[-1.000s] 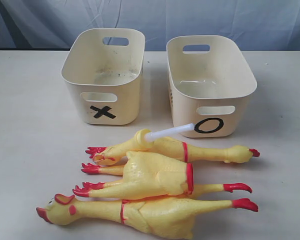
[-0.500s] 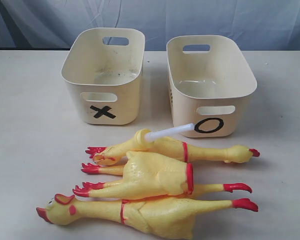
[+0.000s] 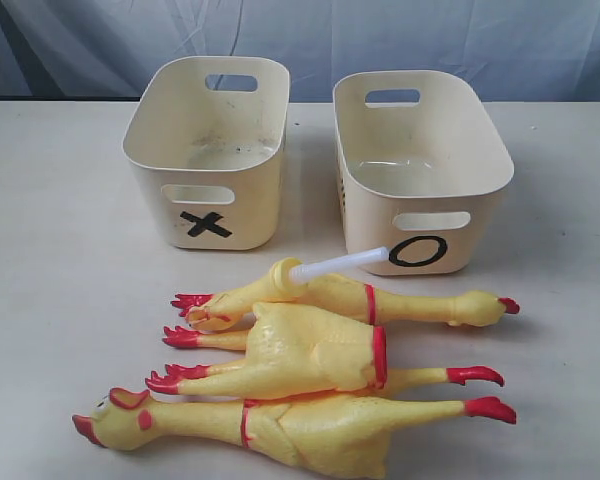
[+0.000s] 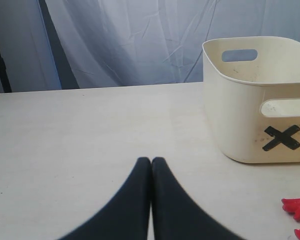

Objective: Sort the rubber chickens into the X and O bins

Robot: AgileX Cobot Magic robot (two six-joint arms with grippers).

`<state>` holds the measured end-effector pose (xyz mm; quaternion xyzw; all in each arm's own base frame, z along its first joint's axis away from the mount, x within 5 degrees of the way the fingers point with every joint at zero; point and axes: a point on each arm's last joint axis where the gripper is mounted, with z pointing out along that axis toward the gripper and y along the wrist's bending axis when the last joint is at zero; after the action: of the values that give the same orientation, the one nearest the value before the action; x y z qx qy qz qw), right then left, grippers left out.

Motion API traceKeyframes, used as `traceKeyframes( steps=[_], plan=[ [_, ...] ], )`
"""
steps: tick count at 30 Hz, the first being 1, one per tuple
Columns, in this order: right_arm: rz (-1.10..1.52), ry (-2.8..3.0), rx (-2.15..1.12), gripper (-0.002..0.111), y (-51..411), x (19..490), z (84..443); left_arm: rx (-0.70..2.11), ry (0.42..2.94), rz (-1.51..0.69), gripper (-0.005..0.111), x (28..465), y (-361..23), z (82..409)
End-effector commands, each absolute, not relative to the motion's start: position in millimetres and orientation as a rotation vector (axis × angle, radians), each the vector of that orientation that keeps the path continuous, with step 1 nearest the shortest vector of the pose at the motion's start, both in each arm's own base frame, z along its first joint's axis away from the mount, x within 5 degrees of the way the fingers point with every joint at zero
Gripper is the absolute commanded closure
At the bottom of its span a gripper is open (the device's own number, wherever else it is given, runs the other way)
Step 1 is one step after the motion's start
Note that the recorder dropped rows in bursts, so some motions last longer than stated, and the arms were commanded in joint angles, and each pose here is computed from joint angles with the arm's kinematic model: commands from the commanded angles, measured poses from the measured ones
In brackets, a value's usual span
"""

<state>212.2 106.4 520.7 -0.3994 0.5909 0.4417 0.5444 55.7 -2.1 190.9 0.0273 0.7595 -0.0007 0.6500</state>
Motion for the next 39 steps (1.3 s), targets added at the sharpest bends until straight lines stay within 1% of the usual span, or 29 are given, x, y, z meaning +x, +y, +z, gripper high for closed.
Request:
traceKeyframes(
  steps=[1, 2, 6, 12, 16, 19, 22, 24, 27, 28, 29, 30, 31, 32, 35, 39],
  plan=[
    [1.169, 1.566, -0.875, 0.109, 108.3, 227.2, 476.0, 0.060, 1.715, -0.009, 0.107, 55.5, -2.3, 192.1],
    [1.194, 1.610, -0.855, 0.109, 108.6, 230.3, 462.5, 0.060, 1.715, -0.009, 0.107, 55.5, -2.3, 192.1],
    [1.236, 1.679, -0.822, 0.109, 109.0, 233.9, 440.3, 0.060, 1.715, -0.009, 0.107, 55.5, -2.3, 192.1],
    [1.233, 1.685, -0.828, 0.109, 109.1, 234.5, 435.0, 0.060, 1.715, -0.009, 0.107, 55.5, -2.3, 192.1],
    [1.129, 1.598, -0.943, 0.109, 108.9, 233.3, 428.6, 0.060, 1.715, -0.009, 0.107, 55.5, -2.3, 192.1],
    [0.929, 1.426, -1.152, 0.109, 108.7, 230.5, 408.8, 0.060, 1.715, -0.009, 0.107, 55.5, -2.3, 192.1],
    [0.862, 1.370, -1.229, 0.109, 108.5, 229.1, 392.8, 0.060, 1.715, -0.009, 0.107, 55.5, -2.3, 192.1],
    [0.736, 1.245, -1.359, 0.109, 108.3, 227.5, 372.2, 0.060, 1.715, -0.009, 0.107, 55.5, -2.3, 192.1],
    [0.609, 1.143, -1.446, 0.109, 107.6, 227.6, 357.7, 0.060, 1.715, -0.009, 0.107, 55.5, -2.3, 192.1],
    [0.473, 1.137, -1.445, 0.109, 105.0, 235.2, 354.8, 0.060, 1.715, -0.009, 0.107, 55.5, -2.3, 192.1],
    [0.405, 1.150, -1.434, 0.109, 103.1, 239.8, 354.4, 0.060, 1.715, -0.009, 0.107, 55.5, -2.3, 192.1],
    [0.273, 1.205, -1.387, 0.109, 97.8, 250.2, 353.5, 0.060, 1.715, -0.009, 0.107, 55.5, -2.3, 192.1],
    [0.207, 1.242, -1.353, 0.109, 94.2, 255.7, 353.2, 0.060, 1.715, -0.009, 0.107, 55.5, -2.3, 192.1],
    [0.086, 1.303, -1.292, 0.109, 87.0, 264.9, 353.0, 0.060, 1.715, -0.009, 0.107, 55.5, -2.3, 192.1],
    [-0.156, 1.409, -1.166, 0.109, 69.7, 280.0, 353.7, 0.060, 1.715, -0.009, 0.107, 55.5, -2.3, 192.1],
    [-0.365, 1.585, -0.941, 0.109, 45.8, 294.3, 346.2, 0.060, 1.715, -0.009, 0.107, 55.5, -2.3, 192.1]
  ],
)
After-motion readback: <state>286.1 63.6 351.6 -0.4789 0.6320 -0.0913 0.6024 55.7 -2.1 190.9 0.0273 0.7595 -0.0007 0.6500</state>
